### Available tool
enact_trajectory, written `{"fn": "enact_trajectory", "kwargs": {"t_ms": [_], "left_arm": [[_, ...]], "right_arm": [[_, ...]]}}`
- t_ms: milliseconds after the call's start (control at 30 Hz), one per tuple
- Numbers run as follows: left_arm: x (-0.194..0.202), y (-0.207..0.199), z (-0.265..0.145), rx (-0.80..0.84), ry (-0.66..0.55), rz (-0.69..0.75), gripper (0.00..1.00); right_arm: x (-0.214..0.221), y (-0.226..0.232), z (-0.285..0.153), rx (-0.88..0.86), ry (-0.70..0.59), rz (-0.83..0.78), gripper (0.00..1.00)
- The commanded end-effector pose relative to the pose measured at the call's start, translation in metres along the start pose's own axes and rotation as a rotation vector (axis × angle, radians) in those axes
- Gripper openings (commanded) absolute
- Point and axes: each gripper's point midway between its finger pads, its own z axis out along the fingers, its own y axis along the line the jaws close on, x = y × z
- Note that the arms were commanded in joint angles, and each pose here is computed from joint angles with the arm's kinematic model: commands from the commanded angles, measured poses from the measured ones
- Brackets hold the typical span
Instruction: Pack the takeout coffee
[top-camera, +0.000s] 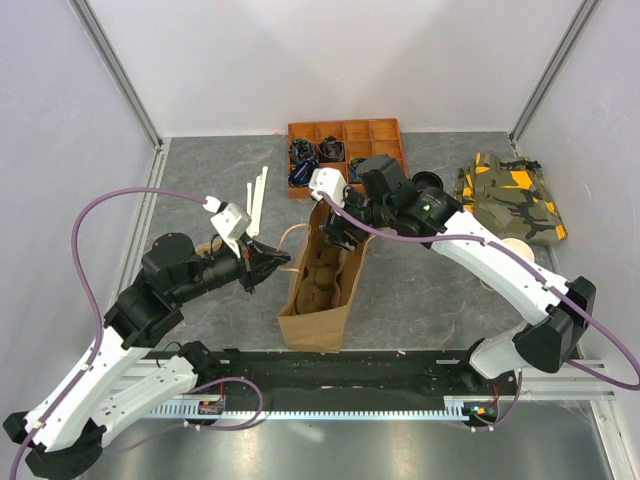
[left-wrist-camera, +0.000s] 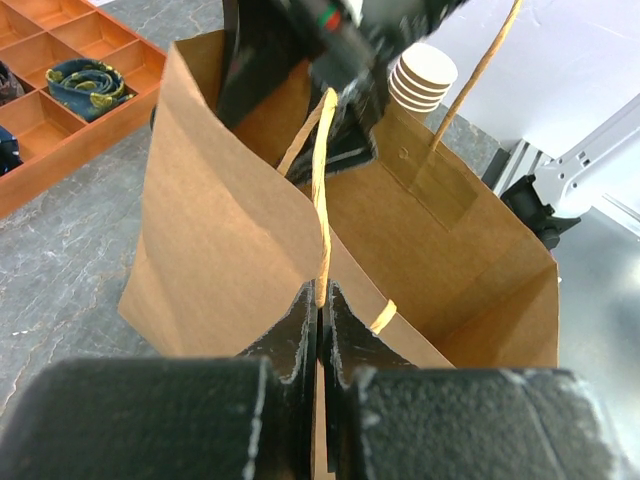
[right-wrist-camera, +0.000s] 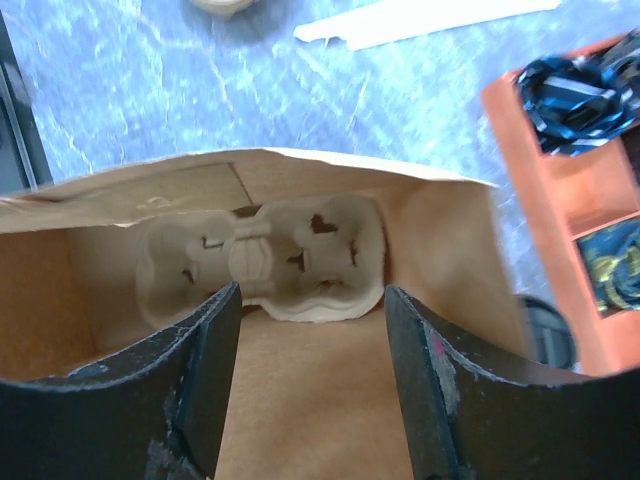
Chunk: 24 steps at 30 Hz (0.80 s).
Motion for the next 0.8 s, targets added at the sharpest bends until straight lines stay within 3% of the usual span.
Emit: {"fn": "enact_trajectory", "kwargs": {"t_ms": [0, 133, 267, 367, 467, 500, 567, 600, 767], "left_arm": [[0.003, -0.001, -0.001, 0.016, 0.014, 0.033, 0.02], [0.003, -0.001, 0.000, 0.021, 0.016, 0.044, 0.02], [-0.002, -0.001, -0.001, 0.013, 0.010, 0.049, 0.02], [-0.004, 0.001, -0.001, -0.004, 0.015, 0.044, 0.11], [-0.008, 0.004, -0.002, -0.021, 0.006, 0.044, 0.24], [-0.010, 0.006, -0.002, -0.040, 0.001, 0.042, 0.38], [-0.014, 0.011, -0.002, -0.073, -0.008, 0.035, 0.53], [-0.018, 0.012, -0.003, -0.082, -0.018, 0.037, 0.66], [-0.032, 0.013, -0.007, -0.109, -0.039, 0.026, 0.84]], "right_arm": [[-0.029, -0.003, -0.020, 0.030, -0.055, -0.009, 0.68], [-0.064, -0.008, -0.041, 0.059, -0.142, -0.006, 0.73], [-0.094, -0.016, -0.063, 0.105, -0.211, 0.003, 0.89], [-0.109, -0.023, -0.075, 0.146, -0.243, 0.002, 0.94], [-0.123, -0.029, -0.083, 0.178, -0.277, 0.003, 0.98], [-0.126, -0.031, -0.085, 0.184, -0.288, 0.011, 0.98], [-0.136, -0.036, -0.089, 0.210, -0.315, 0.009, 0.98], [-0.137, -0.040, -0.091, 0.232, -0.316, 0.009, 0.98], [-0.141, -0.057, -0.098, 0.324, -0.322, 0.016, 0.98]]}}
